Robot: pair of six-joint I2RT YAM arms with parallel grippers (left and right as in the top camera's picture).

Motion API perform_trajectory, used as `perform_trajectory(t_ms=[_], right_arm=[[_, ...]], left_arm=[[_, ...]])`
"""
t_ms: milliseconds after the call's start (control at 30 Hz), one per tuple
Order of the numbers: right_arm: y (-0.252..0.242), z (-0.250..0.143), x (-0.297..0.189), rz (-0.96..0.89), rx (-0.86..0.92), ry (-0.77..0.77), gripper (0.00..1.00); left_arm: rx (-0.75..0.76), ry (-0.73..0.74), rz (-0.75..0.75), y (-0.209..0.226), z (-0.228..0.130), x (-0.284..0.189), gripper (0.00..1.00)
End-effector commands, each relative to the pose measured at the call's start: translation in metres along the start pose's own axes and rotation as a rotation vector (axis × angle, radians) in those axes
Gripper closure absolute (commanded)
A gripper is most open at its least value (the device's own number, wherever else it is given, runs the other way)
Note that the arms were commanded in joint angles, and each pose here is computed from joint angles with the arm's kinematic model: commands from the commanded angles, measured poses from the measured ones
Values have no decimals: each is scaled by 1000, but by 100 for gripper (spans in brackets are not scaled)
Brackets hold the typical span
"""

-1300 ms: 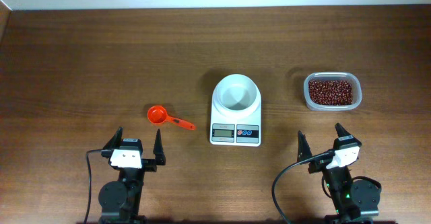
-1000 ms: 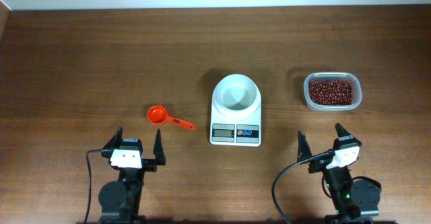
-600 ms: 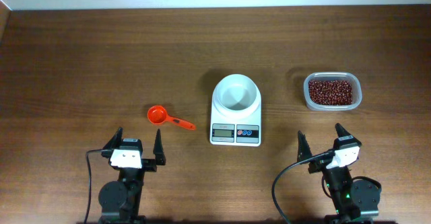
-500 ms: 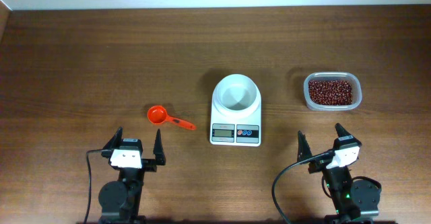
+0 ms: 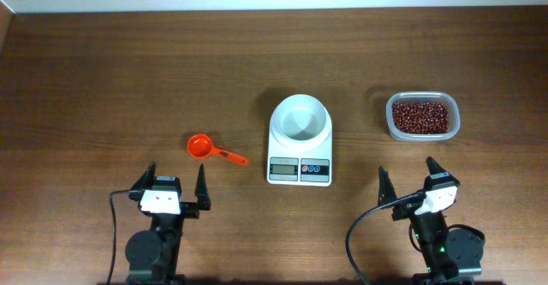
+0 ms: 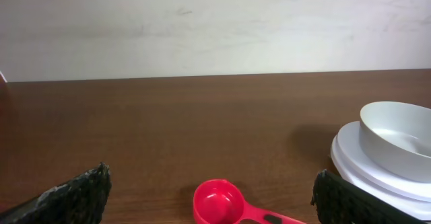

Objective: Scoop and weigh 50g on scale

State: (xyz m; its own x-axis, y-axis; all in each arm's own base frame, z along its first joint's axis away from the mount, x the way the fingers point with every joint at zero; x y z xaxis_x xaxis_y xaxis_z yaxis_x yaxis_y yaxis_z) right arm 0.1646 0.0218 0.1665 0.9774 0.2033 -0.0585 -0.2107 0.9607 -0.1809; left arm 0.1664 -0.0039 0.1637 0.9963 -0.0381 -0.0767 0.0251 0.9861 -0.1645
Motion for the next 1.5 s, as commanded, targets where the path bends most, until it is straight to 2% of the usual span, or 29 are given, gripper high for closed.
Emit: perform_trajectory(t_ms=[0, 1467], right_arm=[[1, -2, 0, 5, 3, 3, 1], [1, -2, 0, 5, 3, 3, 1]], left_arm=[[-14, 1, 18, 2, -1, 0, 1], [-27, 2, -9, 0, 0, 0, 1]])
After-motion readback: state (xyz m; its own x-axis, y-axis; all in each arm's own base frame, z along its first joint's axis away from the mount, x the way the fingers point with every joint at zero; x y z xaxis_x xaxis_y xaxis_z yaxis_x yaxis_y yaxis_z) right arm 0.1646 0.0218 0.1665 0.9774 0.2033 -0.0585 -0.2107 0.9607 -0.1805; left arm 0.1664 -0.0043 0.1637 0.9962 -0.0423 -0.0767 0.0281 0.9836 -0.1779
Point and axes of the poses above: each gripper's point midway between its finger pads, its own x axis out along the fingers, its own y axis along the line the jaws close on, z = x × y, the point moved 8 cm from there along -x, back along the fingers, and after that the axes turned 11 degrees about -x, right-handed, at the moved point
